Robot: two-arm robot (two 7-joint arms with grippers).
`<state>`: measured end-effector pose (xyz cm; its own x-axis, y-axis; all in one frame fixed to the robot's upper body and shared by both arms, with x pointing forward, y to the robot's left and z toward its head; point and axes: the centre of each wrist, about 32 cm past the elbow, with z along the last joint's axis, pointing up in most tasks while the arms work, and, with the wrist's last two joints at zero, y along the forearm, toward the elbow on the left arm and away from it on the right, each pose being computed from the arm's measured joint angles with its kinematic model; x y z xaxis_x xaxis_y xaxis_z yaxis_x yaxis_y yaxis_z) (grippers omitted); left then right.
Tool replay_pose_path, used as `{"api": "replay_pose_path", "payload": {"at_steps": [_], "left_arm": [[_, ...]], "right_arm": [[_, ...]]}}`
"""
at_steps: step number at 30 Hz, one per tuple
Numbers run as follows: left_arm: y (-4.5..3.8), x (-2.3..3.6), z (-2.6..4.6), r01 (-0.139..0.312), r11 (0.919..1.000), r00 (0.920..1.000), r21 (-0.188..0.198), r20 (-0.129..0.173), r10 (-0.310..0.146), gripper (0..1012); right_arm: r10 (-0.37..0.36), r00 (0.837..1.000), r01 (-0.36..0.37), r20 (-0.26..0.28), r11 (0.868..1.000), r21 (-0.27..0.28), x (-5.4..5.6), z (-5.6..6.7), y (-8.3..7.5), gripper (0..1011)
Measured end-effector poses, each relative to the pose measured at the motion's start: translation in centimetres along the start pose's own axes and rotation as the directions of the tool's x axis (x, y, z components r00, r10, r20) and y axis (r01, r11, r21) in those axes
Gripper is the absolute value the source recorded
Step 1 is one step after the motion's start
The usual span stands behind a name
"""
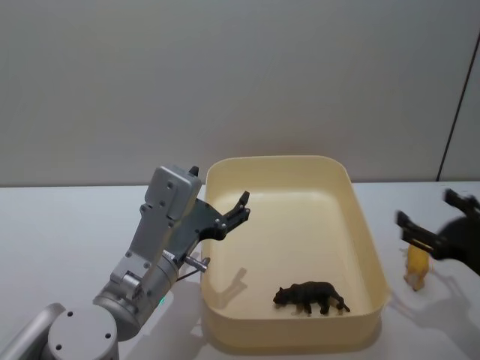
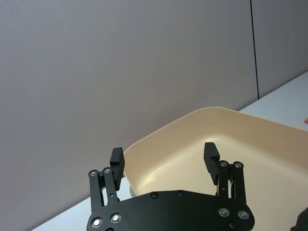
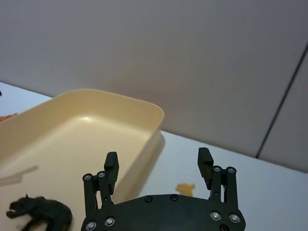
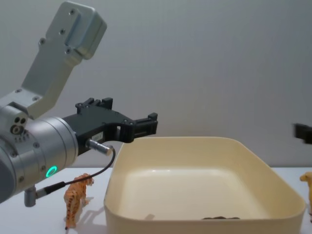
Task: Pick up the toy alternately with two hands and place it into the central storage box.
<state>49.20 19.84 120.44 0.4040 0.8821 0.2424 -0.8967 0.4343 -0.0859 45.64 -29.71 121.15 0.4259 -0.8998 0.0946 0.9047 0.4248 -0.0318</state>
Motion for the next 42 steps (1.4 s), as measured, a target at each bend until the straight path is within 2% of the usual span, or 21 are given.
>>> {"api": "replay_pose_path", "payload": {"at_steps": [7, 17, 26, 42], "left_arm": [[0.0, 0.0, 0.0, 0.0, 1.0, 1.0, 0.0, 0.0, 0.0, 1002], [0.0, 0.0, 0.0, 0.0, 1.0, 1.0, 0.0, 0.0, 0.0, 1001], [0.0, 0.0, 0.0, 0.0, 1.0, 1.0, 0.0, 0.0, 0.0, 1001], [0.0, 0.0, 0.0, 0.0, 1.0, 1.0, 0.0, 0.0, 0.0, 1002]], "right_arm": [[-0.06, 0.998, 0.059, -0.01, 0.996, -0.068, 0.8, -0.7, -3.5, 1001], [-0.082, 0.996, 0.079, -0.017, 0.987, -0.142, 1.0, -1.6, -5.5, 1001], [-0.091, 0.996, 0.087, -0.011, 0.978, -0.19, 0.9, -2.8, -5.2, 1001], [-0.082, 0.997, 0.077, -0.013, 0.971, -0.225, 0.4, -5.0, -1.3, 1001]]}}
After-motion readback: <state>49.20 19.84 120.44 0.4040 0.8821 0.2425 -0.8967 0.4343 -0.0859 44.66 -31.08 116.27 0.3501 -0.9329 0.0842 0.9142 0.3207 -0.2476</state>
